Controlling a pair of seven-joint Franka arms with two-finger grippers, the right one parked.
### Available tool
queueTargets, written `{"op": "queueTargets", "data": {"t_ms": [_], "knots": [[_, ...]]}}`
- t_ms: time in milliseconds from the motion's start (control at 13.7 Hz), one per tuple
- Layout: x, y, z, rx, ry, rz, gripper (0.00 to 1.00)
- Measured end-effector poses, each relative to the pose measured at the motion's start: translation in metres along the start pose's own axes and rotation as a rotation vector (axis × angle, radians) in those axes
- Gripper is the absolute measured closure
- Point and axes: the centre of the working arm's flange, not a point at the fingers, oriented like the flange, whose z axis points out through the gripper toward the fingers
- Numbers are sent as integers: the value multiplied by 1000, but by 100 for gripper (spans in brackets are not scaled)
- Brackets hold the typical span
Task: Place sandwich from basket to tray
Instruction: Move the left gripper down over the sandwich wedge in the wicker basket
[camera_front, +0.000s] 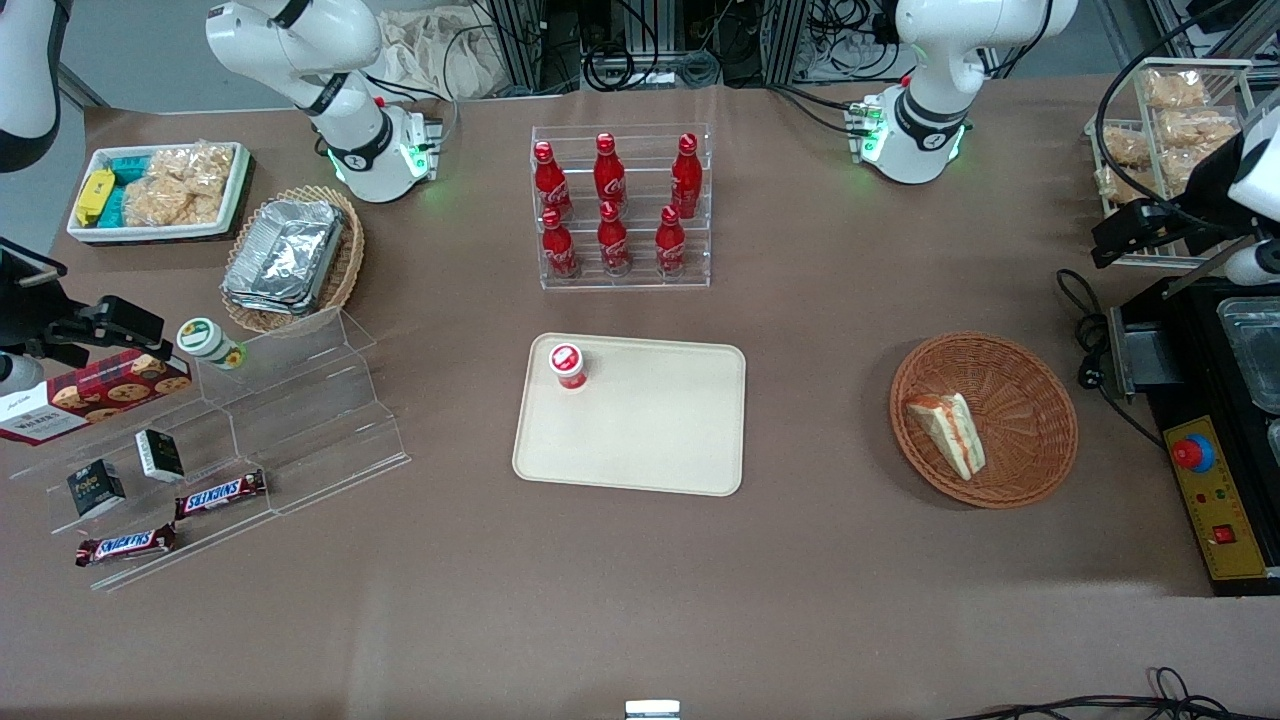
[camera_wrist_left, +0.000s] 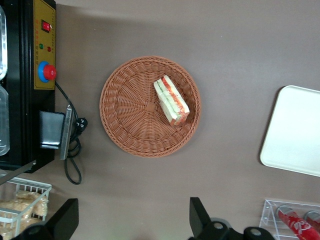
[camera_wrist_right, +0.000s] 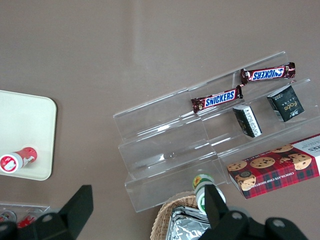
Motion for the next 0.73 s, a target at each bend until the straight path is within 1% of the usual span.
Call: {"op": "queueTargets", "data": {"t_ms": [292,365,438,583,729], "knots": [[1,3,3,4,-6,6,0],[3,4,7,4,-14,2,0],[7,4,16,6,-31,-14,0],[24,12,51,13,-85,-60,0],[46,32,95,16,-113,-93,0]]}}
